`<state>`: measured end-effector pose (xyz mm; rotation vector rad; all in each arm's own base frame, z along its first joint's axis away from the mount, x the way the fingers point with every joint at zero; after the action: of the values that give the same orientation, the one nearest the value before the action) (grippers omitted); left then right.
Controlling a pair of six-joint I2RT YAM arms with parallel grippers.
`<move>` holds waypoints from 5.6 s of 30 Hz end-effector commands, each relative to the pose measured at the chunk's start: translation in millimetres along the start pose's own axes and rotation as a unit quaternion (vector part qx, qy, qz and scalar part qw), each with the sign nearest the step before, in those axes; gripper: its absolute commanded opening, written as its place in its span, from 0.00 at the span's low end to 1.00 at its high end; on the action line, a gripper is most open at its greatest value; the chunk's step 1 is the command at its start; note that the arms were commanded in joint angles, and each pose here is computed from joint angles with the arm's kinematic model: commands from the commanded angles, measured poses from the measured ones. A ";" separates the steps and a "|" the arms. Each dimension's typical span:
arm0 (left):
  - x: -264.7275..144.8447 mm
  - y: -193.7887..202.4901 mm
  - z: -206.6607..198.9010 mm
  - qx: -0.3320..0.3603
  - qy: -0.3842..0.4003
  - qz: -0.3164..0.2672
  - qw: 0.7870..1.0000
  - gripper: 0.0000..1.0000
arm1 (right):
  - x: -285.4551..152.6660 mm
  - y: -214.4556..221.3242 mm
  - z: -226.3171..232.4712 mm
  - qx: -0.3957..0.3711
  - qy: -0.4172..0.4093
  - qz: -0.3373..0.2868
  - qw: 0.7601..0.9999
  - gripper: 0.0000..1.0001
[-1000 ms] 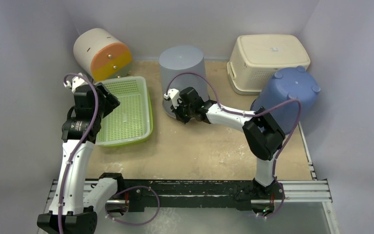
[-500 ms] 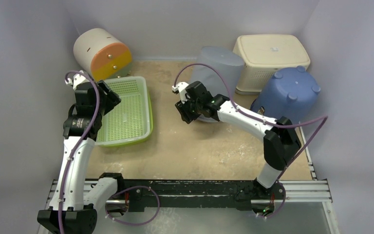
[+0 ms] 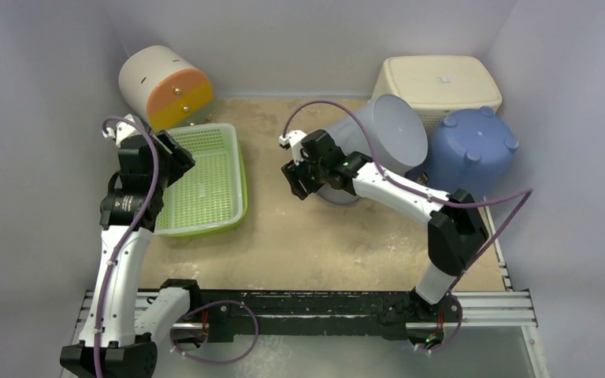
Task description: Turn the large container upside down
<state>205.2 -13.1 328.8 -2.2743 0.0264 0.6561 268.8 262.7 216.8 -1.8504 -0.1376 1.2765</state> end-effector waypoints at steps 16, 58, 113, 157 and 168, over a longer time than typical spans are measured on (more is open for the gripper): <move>-16.4 -8.2 0.9 0.001 0.010 -0.029 1.000 0.63 | 29.6 -0.2 -2.7 -0.003 0.005 0.015 1.000 0.68; -17.5 -9.9 2.8 0.015 0.002 -0.033 0.999 0.63 | 76.2 -65.1 -107.1 0.074 0.154 -0.029 0.985 0.71; 0.1 4.0 16.7 0.024 -0.047 -0.011 0.999 0.77 | 78.5 -146.3 -48.2 0.022 -0.120 -0.157 0.980 0.66; 126.9 80.0 -39.7 0.147 0.078 0.120 0.979 0.55 | -28.7 -147.7 -77.3 0.071 0.126 -0.148 0.978 0.68; 150.3 107.0 -39.3 0.158 0.059 0.146 0.975 0.51 | -36.6 -129.4 -103.2 0.092 0.132 -0.140 0.977 0.68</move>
<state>313.6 -84.7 197.0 -1.9906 0.5575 0.6955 387.4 279.5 309.7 -1.7704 -0.0618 0.8868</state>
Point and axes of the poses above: each gripper's point midway between its finger pads, its own x axis out along the fingers, its own z axis along the line the jaws close on, y = z × x, the point moved 10 cm from there along -x, back along the fingers, and after that the axes turned 12 degrees about -x, right-handed, at the moved point
